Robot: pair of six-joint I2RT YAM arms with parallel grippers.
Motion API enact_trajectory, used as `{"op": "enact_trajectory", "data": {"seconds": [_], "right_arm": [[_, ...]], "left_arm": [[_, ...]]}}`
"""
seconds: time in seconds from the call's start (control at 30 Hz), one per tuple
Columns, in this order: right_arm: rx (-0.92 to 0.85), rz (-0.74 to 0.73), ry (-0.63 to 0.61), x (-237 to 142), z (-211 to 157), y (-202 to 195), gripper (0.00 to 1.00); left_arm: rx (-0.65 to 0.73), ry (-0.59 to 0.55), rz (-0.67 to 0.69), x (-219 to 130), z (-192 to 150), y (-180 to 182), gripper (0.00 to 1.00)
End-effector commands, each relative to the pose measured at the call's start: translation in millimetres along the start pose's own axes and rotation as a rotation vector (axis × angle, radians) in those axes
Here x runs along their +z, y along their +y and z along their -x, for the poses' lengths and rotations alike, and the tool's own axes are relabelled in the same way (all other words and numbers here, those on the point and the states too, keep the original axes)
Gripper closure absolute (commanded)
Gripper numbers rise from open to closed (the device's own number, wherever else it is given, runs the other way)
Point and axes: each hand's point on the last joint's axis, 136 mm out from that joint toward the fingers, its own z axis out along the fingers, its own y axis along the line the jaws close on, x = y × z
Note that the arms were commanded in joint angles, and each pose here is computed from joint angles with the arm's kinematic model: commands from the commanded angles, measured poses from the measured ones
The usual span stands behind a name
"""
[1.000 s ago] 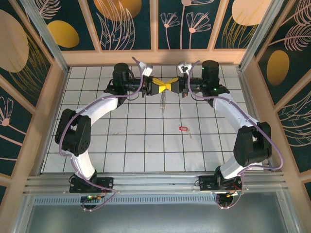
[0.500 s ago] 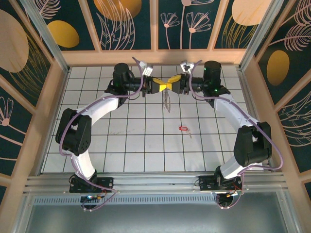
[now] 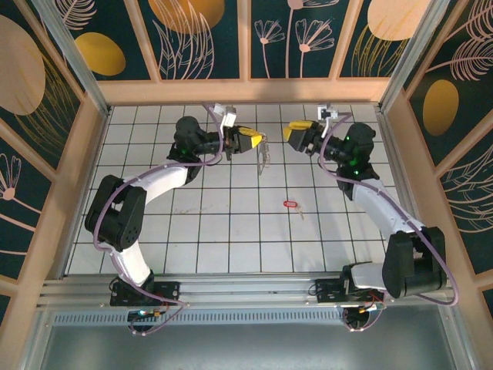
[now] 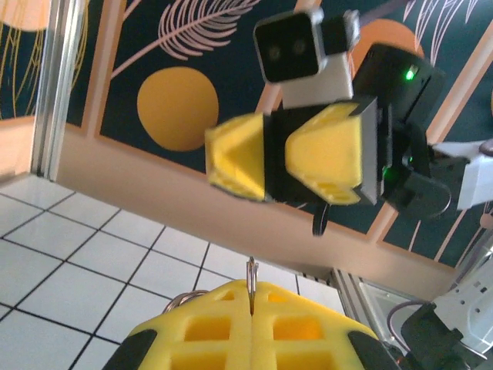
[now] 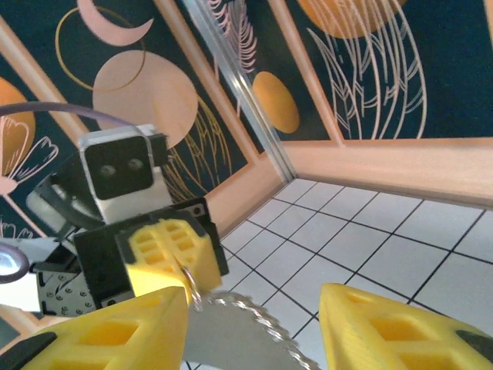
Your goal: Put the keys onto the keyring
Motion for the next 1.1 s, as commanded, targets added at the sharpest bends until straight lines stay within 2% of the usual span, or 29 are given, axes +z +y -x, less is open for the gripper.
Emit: {"op": "enact_trajectory", "data": {"seconds": [0.0, 0.3, 0.6, 1.07], "right_arm": [[0.036, -0.026, -0.092, -6.1, 7.0, -0.6, 0.51], [0.044, 0.066, -0.096, 15.1, -11.1, 14.0, 0.51], [-0.008, 0.198, -0.137, 25.1, -3.4, 37.5, 0.52], [-0.07, 0.304, -0.165, 23.0, 1.3, 69.2, 0.56]], "left_arm": [[0.126, -0.13, -0.023, -6.6, 35.1, -26.0, 1.0], [0.135, -0.238, -0.024, -7.8, 45.5, -34.6, 1.0], [0.087, -0.292, -0.062, -3.7, 47.0, -39.2, 1.0], [0.041, -0.315, -0.094, 1.3, 41.7, -38.9, 1.0]]}}
